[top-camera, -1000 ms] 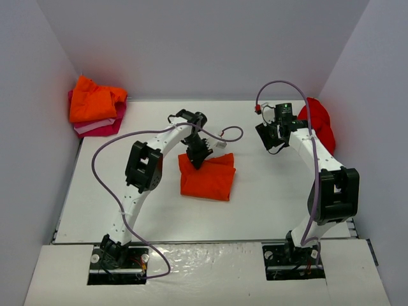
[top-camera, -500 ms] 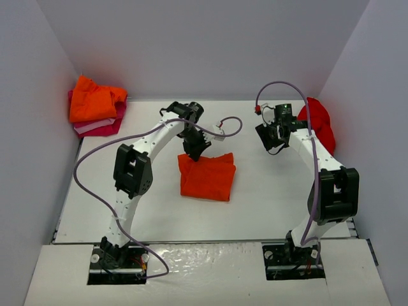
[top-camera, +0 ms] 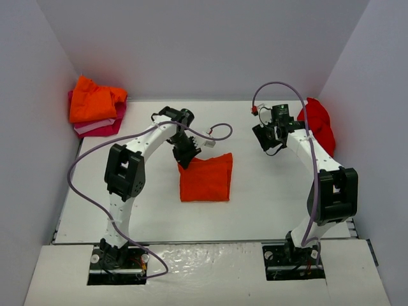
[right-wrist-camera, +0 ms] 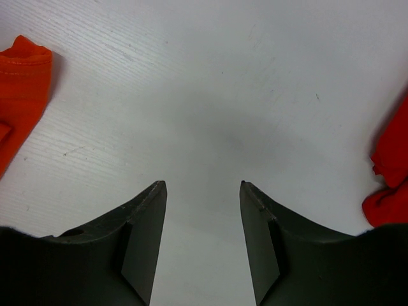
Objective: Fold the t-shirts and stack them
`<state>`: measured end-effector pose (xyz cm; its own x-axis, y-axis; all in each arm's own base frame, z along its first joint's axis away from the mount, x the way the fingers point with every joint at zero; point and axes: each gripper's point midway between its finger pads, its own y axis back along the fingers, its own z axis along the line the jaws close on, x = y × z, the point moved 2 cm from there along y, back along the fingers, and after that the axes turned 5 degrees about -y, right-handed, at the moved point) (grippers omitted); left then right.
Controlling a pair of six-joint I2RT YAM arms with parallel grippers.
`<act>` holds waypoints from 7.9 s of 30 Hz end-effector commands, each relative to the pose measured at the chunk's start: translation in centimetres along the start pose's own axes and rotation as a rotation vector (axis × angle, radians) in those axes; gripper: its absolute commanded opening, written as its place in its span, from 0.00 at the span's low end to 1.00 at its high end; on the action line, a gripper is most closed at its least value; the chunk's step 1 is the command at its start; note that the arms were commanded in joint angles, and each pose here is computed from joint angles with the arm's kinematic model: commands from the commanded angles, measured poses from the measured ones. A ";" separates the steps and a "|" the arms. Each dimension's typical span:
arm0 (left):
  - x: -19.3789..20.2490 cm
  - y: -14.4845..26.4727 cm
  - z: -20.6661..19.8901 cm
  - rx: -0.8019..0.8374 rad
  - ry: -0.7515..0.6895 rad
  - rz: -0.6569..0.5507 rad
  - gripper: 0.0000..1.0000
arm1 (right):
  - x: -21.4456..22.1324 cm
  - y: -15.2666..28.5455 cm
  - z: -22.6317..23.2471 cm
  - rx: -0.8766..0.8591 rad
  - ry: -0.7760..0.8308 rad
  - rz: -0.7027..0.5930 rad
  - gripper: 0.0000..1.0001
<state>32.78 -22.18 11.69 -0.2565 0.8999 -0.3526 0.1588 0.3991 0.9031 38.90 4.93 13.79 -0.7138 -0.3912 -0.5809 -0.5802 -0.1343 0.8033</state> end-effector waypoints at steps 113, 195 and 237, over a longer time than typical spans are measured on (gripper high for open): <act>8.1 2.8 7.2 0.003 0.622 -0.371 0.82 | -2.6 1.0 4.9 -0.230 0.050 -0.072 0.30; 9.6 4.2 5.3 0.123 0.737 -0.473 0.75 | -12.1 1.1 25.8 -0.011 0.765 -0.171 0.00; 7.7 5.2 2.5 0.654 1.140 -0.889 0.70 | -10.5 -4.1 25.6 0.066 0.633 -0.107 0.00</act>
<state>34.50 -12.29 10.88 -0.9835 -0.1799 -0.0199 -0.1799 0.9591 0.2186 36.72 32.09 10.47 -0.2779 -0.8904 -0.3606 -0.5850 -0.1409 0.7987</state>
